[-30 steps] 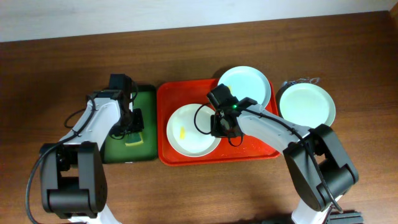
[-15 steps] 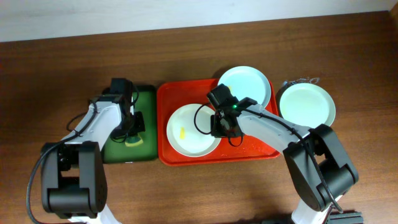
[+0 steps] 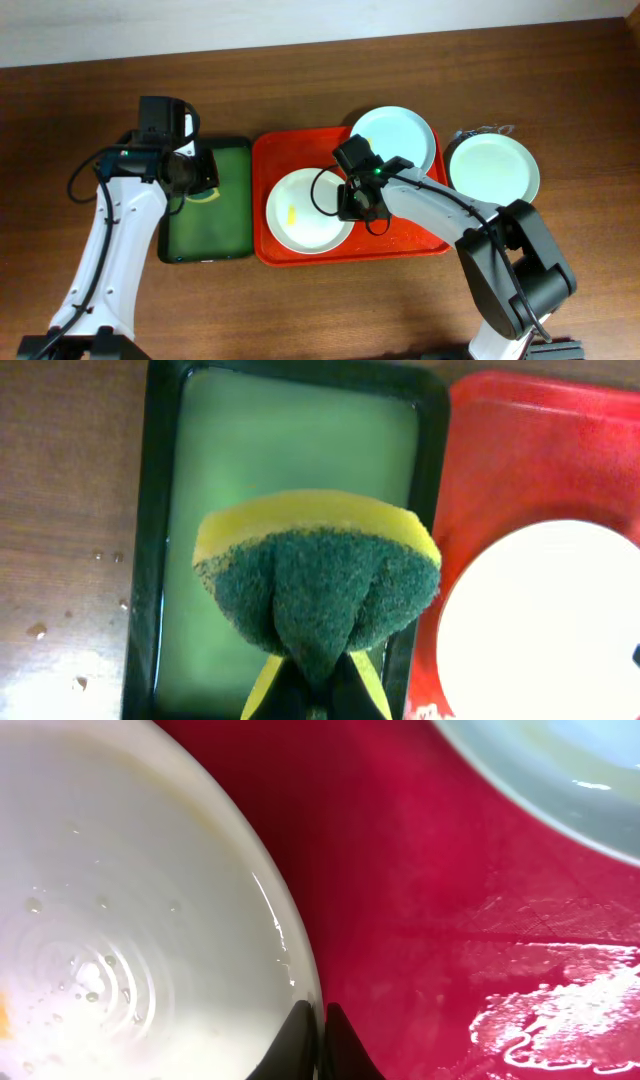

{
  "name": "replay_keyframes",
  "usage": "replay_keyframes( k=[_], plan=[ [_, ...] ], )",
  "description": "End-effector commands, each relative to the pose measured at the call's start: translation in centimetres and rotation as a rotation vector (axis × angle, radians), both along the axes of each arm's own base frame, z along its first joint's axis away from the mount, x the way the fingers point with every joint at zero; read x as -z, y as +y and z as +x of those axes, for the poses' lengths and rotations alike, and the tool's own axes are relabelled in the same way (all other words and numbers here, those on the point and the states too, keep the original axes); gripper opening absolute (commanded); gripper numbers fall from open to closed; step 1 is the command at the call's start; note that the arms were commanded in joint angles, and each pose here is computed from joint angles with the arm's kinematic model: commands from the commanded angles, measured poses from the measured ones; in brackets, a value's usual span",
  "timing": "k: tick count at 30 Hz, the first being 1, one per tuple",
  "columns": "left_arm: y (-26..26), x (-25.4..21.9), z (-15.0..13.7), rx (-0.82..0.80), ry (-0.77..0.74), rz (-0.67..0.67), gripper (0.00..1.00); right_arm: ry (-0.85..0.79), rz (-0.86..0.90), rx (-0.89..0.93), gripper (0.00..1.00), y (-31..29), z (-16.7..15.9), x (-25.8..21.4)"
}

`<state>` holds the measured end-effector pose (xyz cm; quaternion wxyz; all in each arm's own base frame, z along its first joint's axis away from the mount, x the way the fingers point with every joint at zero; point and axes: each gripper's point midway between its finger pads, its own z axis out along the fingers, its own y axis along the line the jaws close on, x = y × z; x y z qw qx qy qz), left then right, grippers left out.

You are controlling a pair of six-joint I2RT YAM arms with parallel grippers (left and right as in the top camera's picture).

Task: Clean dirty plates on tray and stack at the side
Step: 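Grasp the sponge with the left gripper and lift it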

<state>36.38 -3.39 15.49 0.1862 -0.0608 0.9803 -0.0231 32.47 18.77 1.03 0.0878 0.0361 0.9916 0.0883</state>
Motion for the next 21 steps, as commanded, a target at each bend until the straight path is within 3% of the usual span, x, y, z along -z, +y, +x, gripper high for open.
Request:
replay_keyframes(
  k=[1, 7, 9, 12, 14, 21],
  plan=[
    [-0.2, -2.4, 1.0, 0.042, -0.026, 0.007, 0.0, 0.035, 0.057, -0.019, 0.04, 1.2, -0.8, 0.4],
    [-0.6, -1.7, 0.7, 0.053, 0.016, 0.003, 0.0, 0.03, 0.047, -0.016, 0.05, 1.0, -0.7, 0.4],
    [-1.2, -1.2, 0.7, 0.091, 0.029, 0.014, 0.0, 0.023, 0.034, -0.013, 0.17, 0.8, -0.6, 0.4],
    [-2.5, 0.2, 0.7, 0.14, 0.068, 0.041, 0.0, 0.019, 0.025, -0.011, 0.24, 0.7, -0.5, 0.4],
    [-3.1, 0.9, 0.6, 0.158, 0.09, 0.047, 0.0, 0.019, 0.024, -0.011, 0.04, 0.7, -0.5, 0.4],
    [-4.9, 2.9, 0.4, 0.206, 0.143, 0.056, 0.0, 0.018, 0.025, -0.011, 0.04, 0.7, -0.5, 0.4]
  ],
)
